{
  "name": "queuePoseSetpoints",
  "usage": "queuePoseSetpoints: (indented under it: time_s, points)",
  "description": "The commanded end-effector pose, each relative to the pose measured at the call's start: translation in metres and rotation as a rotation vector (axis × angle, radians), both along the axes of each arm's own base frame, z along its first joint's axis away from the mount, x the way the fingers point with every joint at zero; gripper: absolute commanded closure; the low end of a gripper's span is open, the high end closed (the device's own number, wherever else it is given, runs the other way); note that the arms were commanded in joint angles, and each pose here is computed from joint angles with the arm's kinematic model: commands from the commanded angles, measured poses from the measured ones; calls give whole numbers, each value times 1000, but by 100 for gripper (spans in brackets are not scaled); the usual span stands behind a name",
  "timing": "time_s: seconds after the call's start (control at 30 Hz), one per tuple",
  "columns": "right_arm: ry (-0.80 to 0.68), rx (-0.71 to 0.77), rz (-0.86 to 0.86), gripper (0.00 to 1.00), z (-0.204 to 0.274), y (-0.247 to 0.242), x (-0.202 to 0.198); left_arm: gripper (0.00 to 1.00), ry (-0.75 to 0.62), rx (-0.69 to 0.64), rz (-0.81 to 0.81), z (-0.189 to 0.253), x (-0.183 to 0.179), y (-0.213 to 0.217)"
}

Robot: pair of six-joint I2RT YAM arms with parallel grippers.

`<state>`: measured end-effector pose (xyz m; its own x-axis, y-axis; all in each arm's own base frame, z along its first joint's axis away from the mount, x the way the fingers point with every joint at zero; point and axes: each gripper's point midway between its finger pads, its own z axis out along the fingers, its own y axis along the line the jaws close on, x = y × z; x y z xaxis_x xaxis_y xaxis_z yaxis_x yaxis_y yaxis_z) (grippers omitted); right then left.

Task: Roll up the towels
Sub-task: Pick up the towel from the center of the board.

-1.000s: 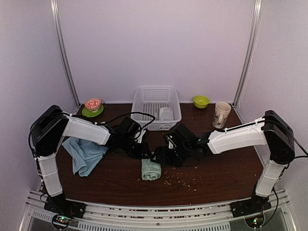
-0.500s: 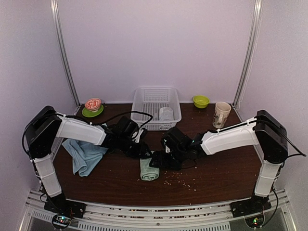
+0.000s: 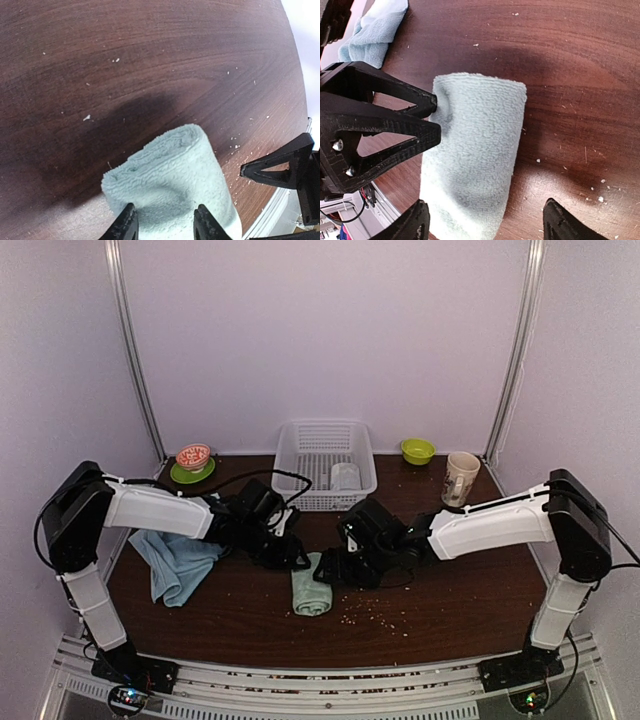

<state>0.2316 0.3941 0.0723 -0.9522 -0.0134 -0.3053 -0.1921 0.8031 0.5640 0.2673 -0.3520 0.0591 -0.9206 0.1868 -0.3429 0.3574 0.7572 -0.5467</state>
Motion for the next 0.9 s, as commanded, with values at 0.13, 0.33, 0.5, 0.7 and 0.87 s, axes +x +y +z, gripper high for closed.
queuePoseSetpoints:
  time_s: [0.13, 0.33, 0.5, 0.7, 0.87]
  points:
    - [-70, -23, -9, 25, 13, -8, 5, 61, -78, 13, 24, 35, 0, 2]
    - [-130, -28, -20, 27, 24, -17, 9, 54, -117, 68, 42, 50, -3, 4]
    - [-119, 0, 22, 45, 24, -5, 7, 54, -135, 85, 61, 55, -6, 2]
    - [-191, -24, -107, 47, 35, -46, 19, 54, -160, 120, 77, 71, -17, -12]
    - [-241, -36, -244, 47, 39, -110, 24, 50, -182, 213, 65, 69, -25, -31]
